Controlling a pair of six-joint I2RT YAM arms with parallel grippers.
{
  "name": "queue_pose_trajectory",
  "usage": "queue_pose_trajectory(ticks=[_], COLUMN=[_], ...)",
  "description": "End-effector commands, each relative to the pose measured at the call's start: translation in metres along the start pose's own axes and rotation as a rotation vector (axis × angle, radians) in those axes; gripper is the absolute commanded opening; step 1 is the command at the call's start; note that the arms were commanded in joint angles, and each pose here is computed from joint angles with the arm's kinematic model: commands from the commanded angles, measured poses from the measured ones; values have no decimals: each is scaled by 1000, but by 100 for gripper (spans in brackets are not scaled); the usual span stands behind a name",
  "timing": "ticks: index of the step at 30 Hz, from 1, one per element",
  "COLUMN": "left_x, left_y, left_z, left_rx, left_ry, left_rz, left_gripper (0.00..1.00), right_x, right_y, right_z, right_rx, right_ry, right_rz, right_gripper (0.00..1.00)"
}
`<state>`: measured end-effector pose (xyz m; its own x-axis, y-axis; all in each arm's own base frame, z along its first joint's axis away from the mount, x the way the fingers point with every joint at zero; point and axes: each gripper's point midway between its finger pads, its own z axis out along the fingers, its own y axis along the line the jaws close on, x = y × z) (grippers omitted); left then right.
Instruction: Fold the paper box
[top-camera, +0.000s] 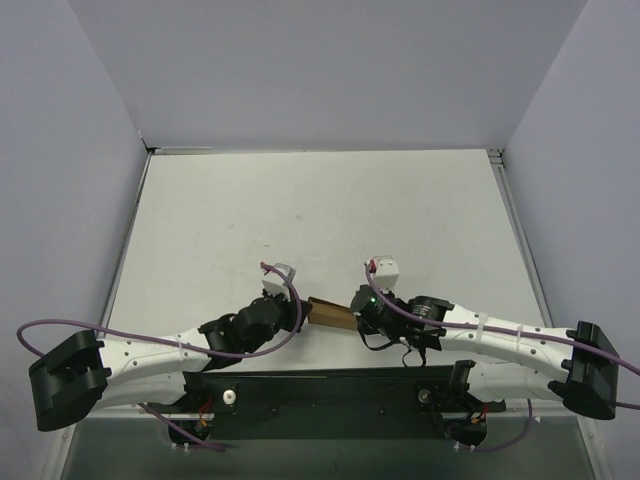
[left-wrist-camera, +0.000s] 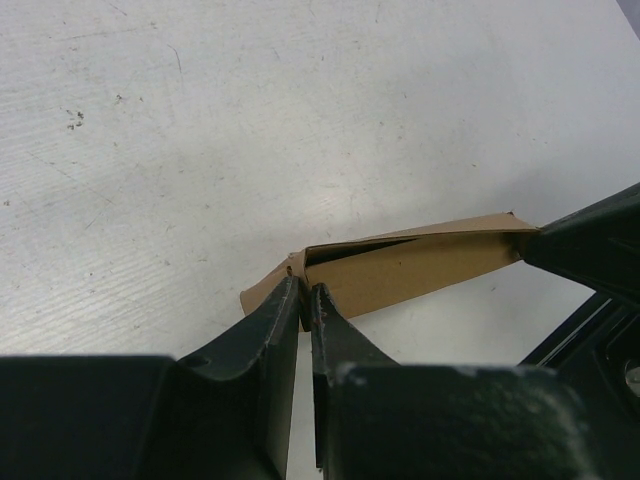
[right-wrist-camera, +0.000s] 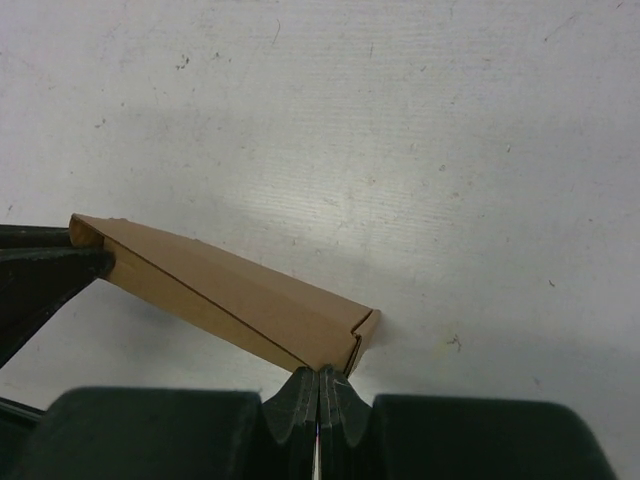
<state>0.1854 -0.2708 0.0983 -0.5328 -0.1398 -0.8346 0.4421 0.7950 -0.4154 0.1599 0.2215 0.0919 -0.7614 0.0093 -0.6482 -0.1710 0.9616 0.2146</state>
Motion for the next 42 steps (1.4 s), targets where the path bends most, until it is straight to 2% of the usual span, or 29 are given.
queue_pose_trajectory(ticks=[1,8,12,15,16,19,23,24,25,26,30,31,34,42], left_x=[32,28,24,20,19,17,20,21,22,21,22,22,20,19], left_y=[-3,-3,-4,-5,-5,-7,-8,-8,-8,-8,-8,-9,-9,-6], left_z=[-6,-7,-8,-10,-10,-10,-9,-9,-9,-9,-8,-8,-6,-6], left_rx=[21,19,35,41,44,47,54,56,56,56,57,62,65,65], left_ry=[137,127,113,104,102,107,122,123,127,127,135,139,143,159], left_rz=[26,34,62,82,87,101,99,97,97,95,93,94,89,72], left_gripper=[18,18,18,18,18,18,18,18,18,18,18,18,18,18], right_x=[47,56,38,18,15,1,-17,-23,-25,-25,-30,-27,-19,-2], right_y=[-19,-27,-17,-5,-4,-1,-4,-3,-2,-2,12,10,22,32], right_z=[-6,-7,-15,-26,-29,-39,-47,-48,-48,-45,-35,-29,-20,-5], right_rx=[74,103,63,8,-4,-39,-48,-52,-52,-45,-37,-19,-43,-6], right_ry=[177,201,142,92,87,44,-29,-47,-57,-57,-128,-134,-144,-151], right_rz=[-135,-142,-133,-148,-163,-247,-358,-425,-466,-515,-687,-765,-871,-1023], right_gripper=[0,0,0,14,23,40,51,64,82,84,89,91,92,92])
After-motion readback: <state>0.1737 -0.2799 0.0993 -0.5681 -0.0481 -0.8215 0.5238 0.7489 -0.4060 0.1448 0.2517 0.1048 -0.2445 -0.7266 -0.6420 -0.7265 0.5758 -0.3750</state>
